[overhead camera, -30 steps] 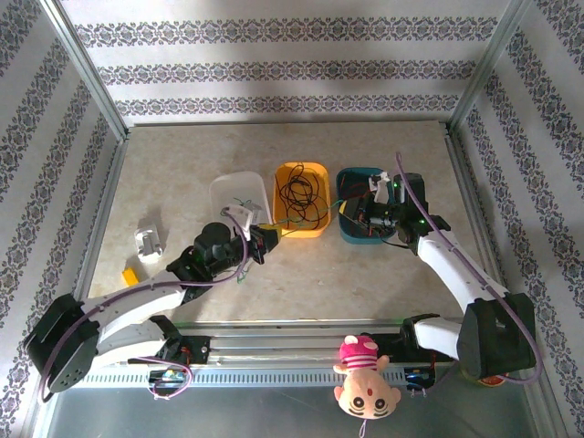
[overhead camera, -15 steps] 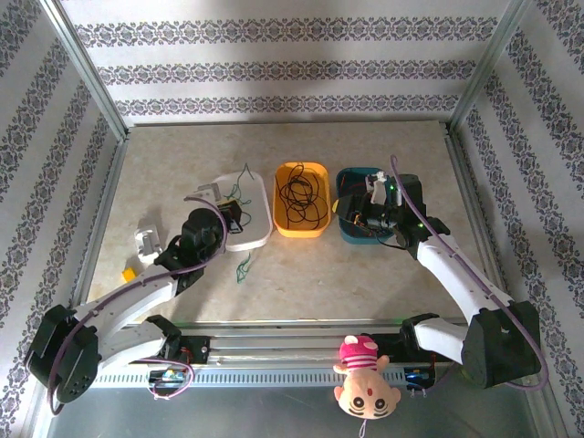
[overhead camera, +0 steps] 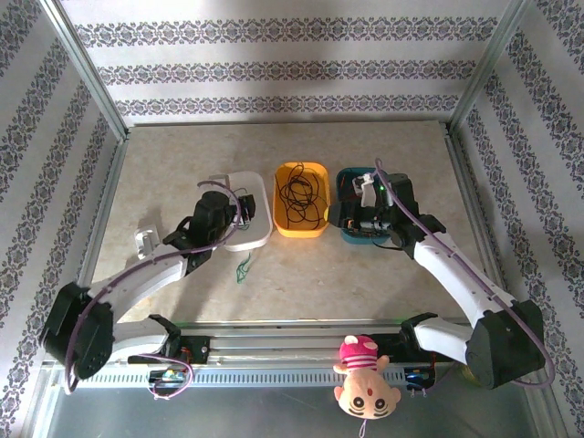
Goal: Untangle the cables
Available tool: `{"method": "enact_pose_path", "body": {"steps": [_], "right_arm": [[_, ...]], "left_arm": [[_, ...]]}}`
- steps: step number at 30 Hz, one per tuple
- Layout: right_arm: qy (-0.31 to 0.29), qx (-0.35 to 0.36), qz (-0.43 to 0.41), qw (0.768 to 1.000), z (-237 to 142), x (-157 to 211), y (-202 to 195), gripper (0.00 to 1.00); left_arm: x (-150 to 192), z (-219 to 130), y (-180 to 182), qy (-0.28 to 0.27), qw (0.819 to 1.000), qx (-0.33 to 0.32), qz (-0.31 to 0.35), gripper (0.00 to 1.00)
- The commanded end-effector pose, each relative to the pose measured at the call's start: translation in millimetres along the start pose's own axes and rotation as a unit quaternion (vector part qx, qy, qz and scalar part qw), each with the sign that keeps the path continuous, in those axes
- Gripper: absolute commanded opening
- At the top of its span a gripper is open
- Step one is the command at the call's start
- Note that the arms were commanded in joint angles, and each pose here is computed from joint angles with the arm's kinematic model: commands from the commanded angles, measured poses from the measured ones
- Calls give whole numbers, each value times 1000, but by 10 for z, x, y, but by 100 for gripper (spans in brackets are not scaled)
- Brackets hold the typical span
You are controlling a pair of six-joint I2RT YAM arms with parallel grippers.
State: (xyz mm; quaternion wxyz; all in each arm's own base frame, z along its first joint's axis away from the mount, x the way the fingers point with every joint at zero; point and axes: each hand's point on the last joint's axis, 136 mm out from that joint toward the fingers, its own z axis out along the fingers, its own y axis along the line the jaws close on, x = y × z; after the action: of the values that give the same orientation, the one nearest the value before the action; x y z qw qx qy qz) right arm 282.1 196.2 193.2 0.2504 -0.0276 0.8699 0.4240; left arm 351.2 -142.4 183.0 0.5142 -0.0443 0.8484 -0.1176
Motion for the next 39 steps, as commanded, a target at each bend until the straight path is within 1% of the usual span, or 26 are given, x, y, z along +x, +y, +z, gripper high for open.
{"method": "enact_pose_path", "body": {"steps": [1, 4, 7, 10, 13, 15, 19, 21, 26, 29, 32, 35, 37, 38, 39], "right_arm": [[5, 14, -18, 1000, 25, 19, -20, 50], [13, 20, -15, 1000, 79, 27, -68, 50], [18, 22, -15, 999, 126, 14, -88, 50], [22, 25, -14, 999, 165, 6, -106, 50], [26, 24, -15, 999, 192, 14, -103, 50], [28, 23, -16, 999, 197, 23, -100, 50], [28, 27, -18, 999, 182, 40, -107, 50], [28, 29, -19, 999, 170, 52, -115, 50], [29, 33, -19, 999, 156, 90, -140, 50], [27, 35, -18, 999, 148, 97, -145, 50], [30, 30, -19, 999, 151, 111, -131, 49], [35, 27, -20, 999, 153, 143, -110, 49], [42, 14, -28, 999, 157, 187, -46, 49], [46, 5, -34, 998, 162, 214, 0, 49], [51, -8, -41, 998, 166, 244, 60, 49]], "left_arm": [[223, -306, -11, 44, 997, 1, 66, 80], [599, -544, -28, 105, 991, 15, 79, 75], [993, -689, 58, 158, 985, 0, 73, 67], [1342, -709, 65, 199, 979, 6, 44, 64], [1520, -645, -40, 215, 976, 29, 28, 61], [1555, -578, -83, 213, 976, 35, 25, 55], [1622, -458, -103, 219, 974, 28, 43, 45], [1680, -425, -122, 233, 971, 28, 54, 42], [1825, -362, -71, 257, 964, 10, 70, 40], [1831, -333, -58, 255, 964, 5, 74, 30], [1736, -314, -125, 240, 968, 15, 74, 16], [1564, -335, -262, 217, 973, 41, 64, 1], [1387, -396, -408, 195, 977, 76, 48, 0], [1292, -441, -505, 183, 977, 102, 40, 0], [1177, -512, -653, 168, 975, 143, 27, 0]]}}
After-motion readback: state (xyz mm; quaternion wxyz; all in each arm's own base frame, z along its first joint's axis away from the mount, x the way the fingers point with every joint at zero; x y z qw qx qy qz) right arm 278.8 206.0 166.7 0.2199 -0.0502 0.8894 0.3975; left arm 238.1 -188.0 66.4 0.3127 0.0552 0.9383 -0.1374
